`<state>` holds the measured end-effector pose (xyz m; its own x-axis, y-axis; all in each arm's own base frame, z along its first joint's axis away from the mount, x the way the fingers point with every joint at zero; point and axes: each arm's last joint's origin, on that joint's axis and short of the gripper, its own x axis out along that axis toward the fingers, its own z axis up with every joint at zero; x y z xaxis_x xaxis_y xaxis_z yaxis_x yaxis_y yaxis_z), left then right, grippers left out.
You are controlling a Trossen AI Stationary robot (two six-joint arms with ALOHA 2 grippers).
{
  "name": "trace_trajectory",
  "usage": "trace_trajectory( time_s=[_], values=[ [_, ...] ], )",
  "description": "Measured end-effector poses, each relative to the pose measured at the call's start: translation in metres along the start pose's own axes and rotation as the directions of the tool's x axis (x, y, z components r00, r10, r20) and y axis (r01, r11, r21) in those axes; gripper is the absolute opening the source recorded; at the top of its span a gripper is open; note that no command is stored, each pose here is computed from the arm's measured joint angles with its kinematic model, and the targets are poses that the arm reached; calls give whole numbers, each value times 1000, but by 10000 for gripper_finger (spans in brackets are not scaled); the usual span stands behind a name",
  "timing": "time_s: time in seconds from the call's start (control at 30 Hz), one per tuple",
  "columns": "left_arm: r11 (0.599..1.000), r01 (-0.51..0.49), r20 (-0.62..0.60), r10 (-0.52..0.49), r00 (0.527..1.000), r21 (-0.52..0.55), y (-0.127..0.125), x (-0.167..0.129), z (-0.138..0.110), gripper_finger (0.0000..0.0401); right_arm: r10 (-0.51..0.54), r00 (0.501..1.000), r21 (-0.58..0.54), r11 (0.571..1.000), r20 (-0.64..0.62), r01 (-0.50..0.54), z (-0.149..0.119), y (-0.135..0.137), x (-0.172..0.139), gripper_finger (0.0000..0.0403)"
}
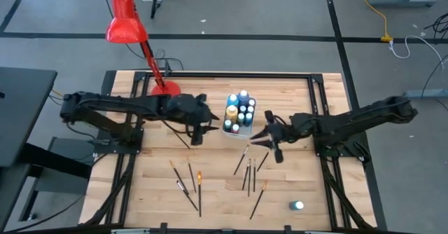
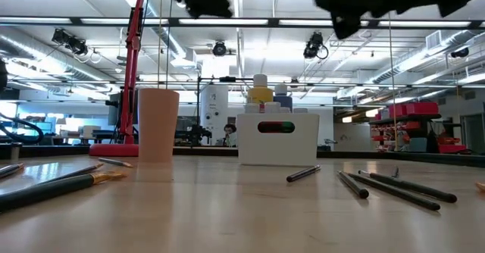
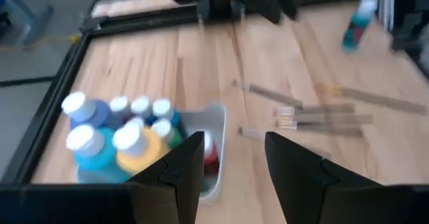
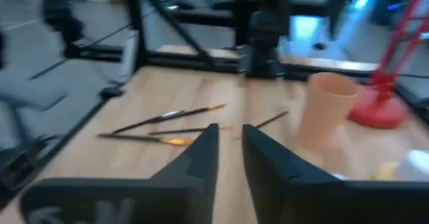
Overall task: Pick & Place Paint Supplies
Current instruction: Put the small dark green paint bottle into the white bin
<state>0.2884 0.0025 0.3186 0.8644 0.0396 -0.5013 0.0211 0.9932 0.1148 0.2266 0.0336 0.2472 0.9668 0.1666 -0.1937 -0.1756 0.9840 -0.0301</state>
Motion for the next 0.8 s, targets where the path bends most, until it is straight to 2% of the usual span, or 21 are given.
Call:
trace_trajectory(
  time_s=[0.13, 0.2, 0.23, 0.27, 0.33, 0.4, 0.5, 0.57, 0.63, 0.8],
  values=[
    [998, 3, 42, -1, 999, -58, -3, -3, -21, 167, 187, 982, -26, 982, 7, -186, 4, 15, -11, 131],
    [997, 3, 99, 5, 995, -83, -4, -4, -24, 167, 303, 952, -64, 952, 41, -300, 10, 22, -16, 156],
    [996, 5, 87, 3, 996, -94, -4, -4, -29, 167, 366, 930, -77, 929, 31, -362, 10, 25, -20, 166],
    [995, 6, 73, 2, 997, -102, -5, -2, -34, 167, 437, 899, -82, 897, 19, -434, 8, 28, -23, 175],
    [994, 13, 118, 0, 993, -111, -6, -3, -33, 167, 571, 821, -85, 819, 16, -568, 10, 34, -27, 188],
    [993, 16, 112, -3, 994, -114, -6, -1, -35, 167, 711, 704, -65, 702, -13, -710, 5, 40, -31, 194],
    [992, 19, 116, -5, 993, -122, -7, 0, -35, 167, 843, 537, -69, 534, -36, -843, 1, 49, -34, 194],
    [992, 25, 138, -7, 990, -124, -8, 1, -33, 167, 873, 486, -87, 482, -40, -872, 0, 54, -35, 190],
    [992, 29, 155, -10, 988, -123, -9, 0, -31, 167, 877, 478, -109, 472, -38, -875, 1, 57, -35, 184],
    [992, 52, 197, -28, 980, -118, -10, -1, -27, 167, 856, 515, -94, 510, -46, -855, 1, 60, -35, 173]
  ],
)
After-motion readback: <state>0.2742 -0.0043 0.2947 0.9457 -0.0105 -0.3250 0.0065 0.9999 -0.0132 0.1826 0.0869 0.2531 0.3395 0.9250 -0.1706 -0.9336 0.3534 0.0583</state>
